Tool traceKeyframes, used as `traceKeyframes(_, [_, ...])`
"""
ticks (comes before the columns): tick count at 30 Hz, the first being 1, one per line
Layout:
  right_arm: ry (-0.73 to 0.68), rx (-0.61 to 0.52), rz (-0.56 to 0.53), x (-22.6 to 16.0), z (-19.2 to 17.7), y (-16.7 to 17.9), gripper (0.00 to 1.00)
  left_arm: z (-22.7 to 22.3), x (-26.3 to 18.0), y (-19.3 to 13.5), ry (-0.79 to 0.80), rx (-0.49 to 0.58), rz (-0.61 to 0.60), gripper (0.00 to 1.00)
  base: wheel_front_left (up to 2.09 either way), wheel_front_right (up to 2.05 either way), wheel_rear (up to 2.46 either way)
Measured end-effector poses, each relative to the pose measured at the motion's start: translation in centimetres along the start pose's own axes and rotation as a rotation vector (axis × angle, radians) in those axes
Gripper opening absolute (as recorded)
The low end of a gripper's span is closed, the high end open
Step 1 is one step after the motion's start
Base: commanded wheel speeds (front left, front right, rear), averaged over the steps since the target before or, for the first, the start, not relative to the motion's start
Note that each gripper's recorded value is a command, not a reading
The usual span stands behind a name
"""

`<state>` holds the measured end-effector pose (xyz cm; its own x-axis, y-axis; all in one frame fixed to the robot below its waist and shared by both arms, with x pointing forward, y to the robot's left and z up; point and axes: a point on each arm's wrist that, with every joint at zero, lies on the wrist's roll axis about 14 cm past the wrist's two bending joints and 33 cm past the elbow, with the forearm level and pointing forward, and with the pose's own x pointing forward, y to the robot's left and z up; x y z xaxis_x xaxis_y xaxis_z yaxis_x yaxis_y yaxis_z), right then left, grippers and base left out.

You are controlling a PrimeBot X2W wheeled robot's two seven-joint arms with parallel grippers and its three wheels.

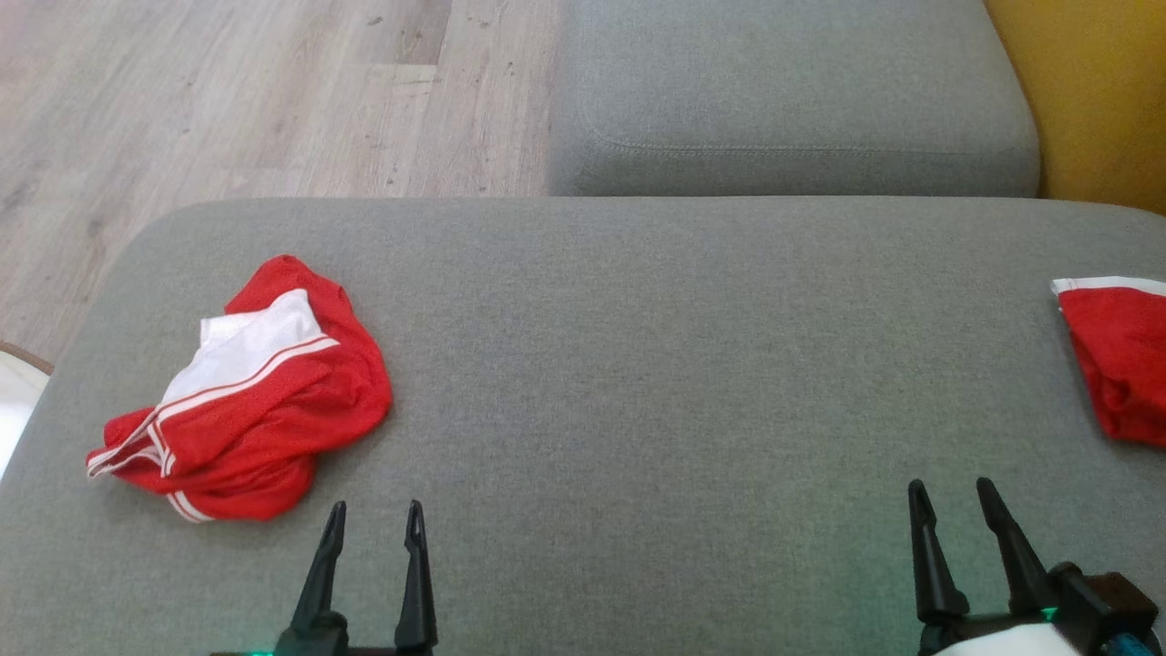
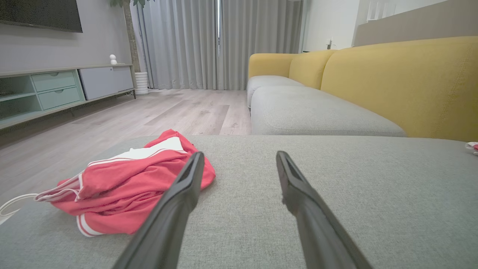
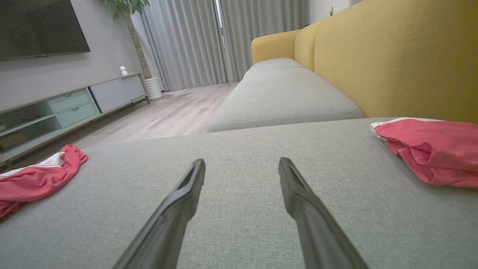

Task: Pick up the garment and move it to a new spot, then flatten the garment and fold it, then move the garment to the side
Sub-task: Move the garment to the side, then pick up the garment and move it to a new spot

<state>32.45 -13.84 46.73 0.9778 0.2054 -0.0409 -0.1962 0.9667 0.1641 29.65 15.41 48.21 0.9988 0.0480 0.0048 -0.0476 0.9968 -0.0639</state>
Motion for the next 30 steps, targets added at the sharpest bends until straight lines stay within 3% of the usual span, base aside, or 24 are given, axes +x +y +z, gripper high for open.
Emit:
traceKeyframes(17, [-0.020, 0.001, -0.005, 0.0, 0.5, 0.2, 1.00, 0.3, -0.3, 0.3, -0.013, 0.016, 0.003, 1.00, 0.00, 0.00, 0.00])
traceKeyframes(30, [0.010, -0.013, 0.123, 2.4, -0.1, 4.1, 1.00, 0.2, -1.9, 4.3, -0.010, 0.028, 0.144, 1.00, 0.00, 0.00, 0.00])
